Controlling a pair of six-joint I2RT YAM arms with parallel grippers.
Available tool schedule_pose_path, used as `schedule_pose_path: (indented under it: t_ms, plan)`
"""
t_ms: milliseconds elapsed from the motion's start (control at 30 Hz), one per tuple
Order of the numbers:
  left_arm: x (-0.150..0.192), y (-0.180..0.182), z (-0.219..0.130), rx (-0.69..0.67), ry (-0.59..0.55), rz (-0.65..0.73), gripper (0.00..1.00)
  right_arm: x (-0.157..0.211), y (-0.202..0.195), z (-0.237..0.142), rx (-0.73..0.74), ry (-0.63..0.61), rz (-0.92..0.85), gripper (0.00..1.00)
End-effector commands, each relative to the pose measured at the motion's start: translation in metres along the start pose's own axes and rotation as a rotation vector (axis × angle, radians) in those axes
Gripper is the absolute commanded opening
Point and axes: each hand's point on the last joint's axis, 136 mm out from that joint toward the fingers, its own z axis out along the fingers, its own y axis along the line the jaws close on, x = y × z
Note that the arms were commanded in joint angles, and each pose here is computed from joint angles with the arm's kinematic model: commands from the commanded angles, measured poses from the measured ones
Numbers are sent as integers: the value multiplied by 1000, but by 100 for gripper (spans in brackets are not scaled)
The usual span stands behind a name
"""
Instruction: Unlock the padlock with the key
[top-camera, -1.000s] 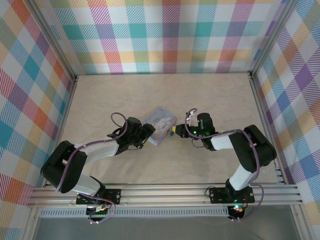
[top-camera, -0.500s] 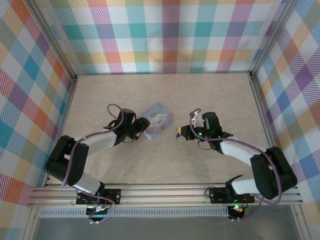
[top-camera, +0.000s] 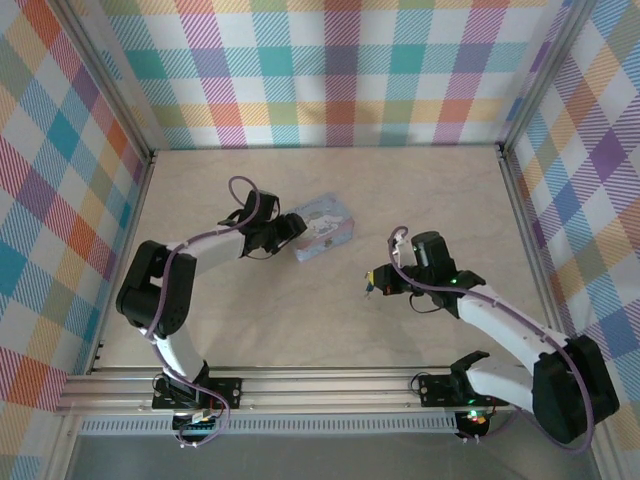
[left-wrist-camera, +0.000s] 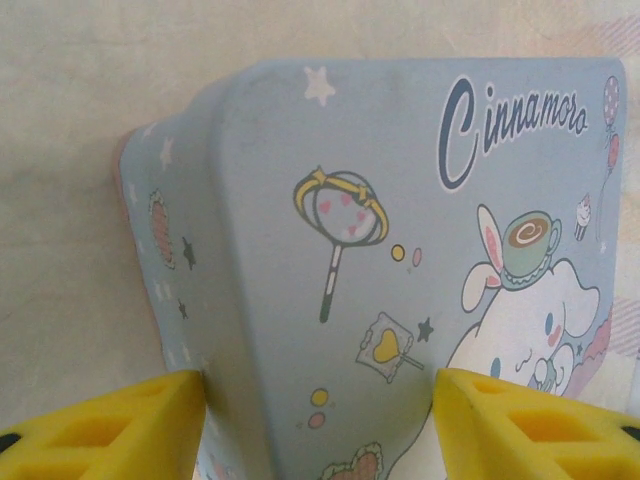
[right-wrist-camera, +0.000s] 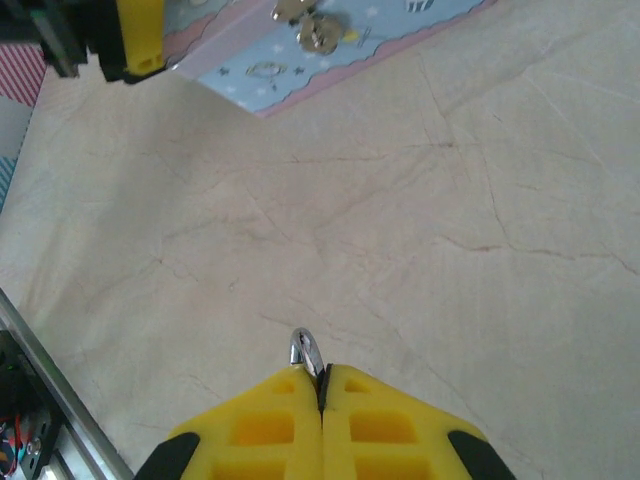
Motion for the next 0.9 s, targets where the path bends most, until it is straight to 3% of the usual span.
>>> schedule_pose_path:
  t_ms: [0,367,667,867]
  plan:
    - [-3,14,11,-44,27,20,61,12,-2,-6,23,25,11,7]
    - [-21,4,3,-31,-25,39,65,17,1,-9,27,34,16,7]
    - [-39,-15,-45,0,-132,98,81,21,4,-7,27,68,-1,7]
    - [-41,-22,-87,23,-218,95,84,29,1,3,36,123,4,8]
